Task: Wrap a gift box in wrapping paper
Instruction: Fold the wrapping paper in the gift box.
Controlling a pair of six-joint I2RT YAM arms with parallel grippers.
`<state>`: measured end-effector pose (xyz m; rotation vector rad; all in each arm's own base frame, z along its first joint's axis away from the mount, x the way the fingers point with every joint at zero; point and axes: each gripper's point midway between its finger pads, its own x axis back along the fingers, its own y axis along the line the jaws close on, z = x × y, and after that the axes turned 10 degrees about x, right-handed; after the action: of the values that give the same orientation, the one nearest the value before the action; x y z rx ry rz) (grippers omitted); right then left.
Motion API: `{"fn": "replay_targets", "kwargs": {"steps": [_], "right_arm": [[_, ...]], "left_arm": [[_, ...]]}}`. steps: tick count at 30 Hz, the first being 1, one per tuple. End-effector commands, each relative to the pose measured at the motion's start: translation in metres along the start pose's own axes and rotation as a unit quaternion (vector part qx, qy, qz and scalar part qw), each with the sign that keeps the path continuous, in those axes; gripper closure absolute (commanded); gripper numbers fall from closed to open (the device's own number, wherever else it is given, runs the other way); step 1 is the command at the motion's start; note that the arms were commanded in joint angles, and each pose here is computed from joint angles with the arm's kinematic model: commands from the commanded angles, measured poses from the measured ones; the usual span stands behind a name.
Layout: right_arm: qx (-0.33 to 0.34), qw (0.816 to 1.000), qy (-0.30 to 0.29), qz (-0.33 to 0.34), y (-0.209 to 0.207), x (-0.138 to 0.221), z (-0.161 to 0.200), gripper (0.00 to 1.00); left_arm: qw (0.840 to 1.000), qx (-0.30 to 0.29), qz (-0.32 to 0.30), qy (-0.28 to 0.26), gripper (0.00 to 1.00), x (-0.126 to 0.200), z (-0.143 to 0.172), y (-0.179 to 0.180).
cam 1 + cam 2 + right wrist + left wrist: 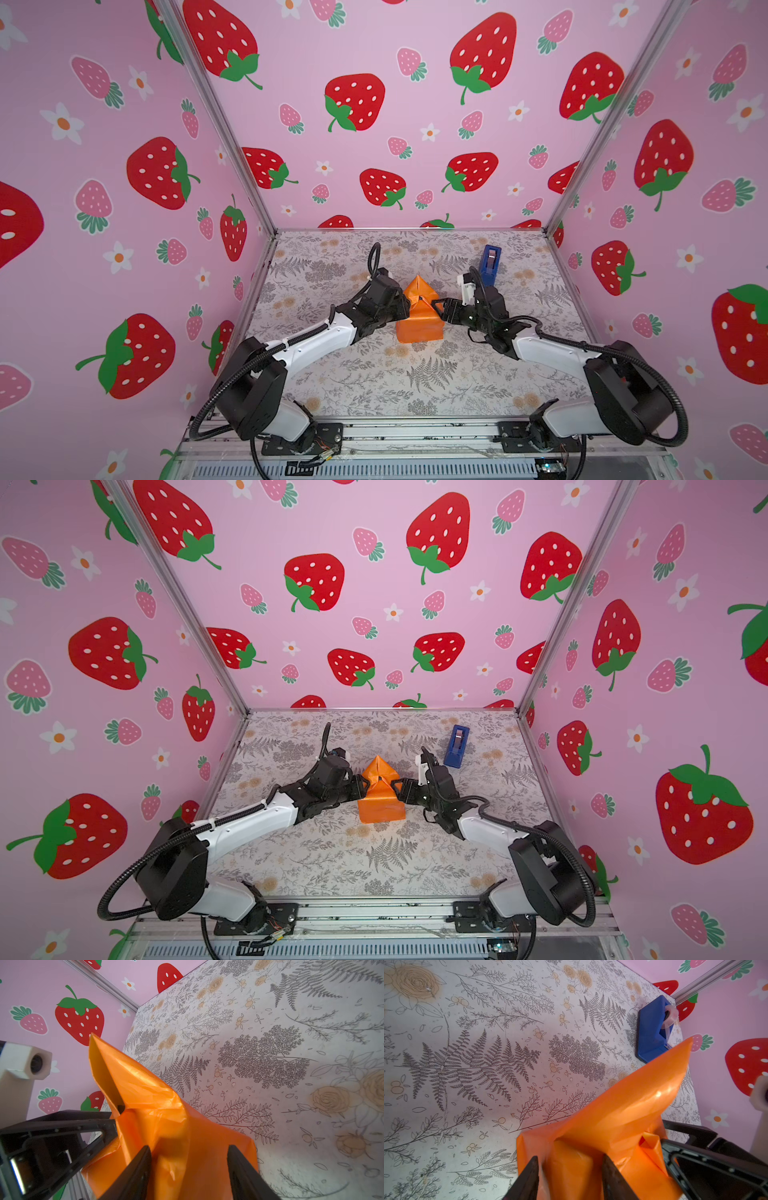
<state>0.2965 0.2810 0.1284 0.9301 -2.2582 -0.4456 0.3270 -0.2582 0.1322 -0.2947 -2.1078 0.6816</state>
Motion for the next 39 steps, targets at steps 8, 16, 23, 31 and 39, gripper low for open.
{"fn": "replay_targets", "kwargs": {"steps": [8, 16, 23, 31, 39], "right_arm": [[0.001, 1.000, 0.022, 0.012, 0.000, -0.017, 0.008, 0.35], [0.010, 0.999, 0.045, 0.009, 0.008, -0.029, 0.016, 0.32], [0.019, 0.997, 0.065, 0.024, 0.003, -0.028, 0.029, 0.34], [0.024, 0.997, 0.063, 0.022, 0.004, -0.024, 0.029, 0.35], [0.023, 0.998, 0.056, 0.011, 0.009, -0.023, 0.024, 0.35]], "left_arm": [[0.993, -0.015, -0.085, 0.075, 0.50, -0.009, 0.046, 0.048], [0.993, -0.019, -0.082, 0.077, 0.50, -0.008, 0.047, 0.047], [0.996, -0.037, -0.059, 0.063, 0.44, -0.006, 0.032, 0.027], [0.995, -0.049, -0.041, 0.072, 0.42, -0.014, 0.029, 0.013], [0.995, -0.045, -0.029, 0.087, 0.41, -0.020, 0.037, 0.010]]}}
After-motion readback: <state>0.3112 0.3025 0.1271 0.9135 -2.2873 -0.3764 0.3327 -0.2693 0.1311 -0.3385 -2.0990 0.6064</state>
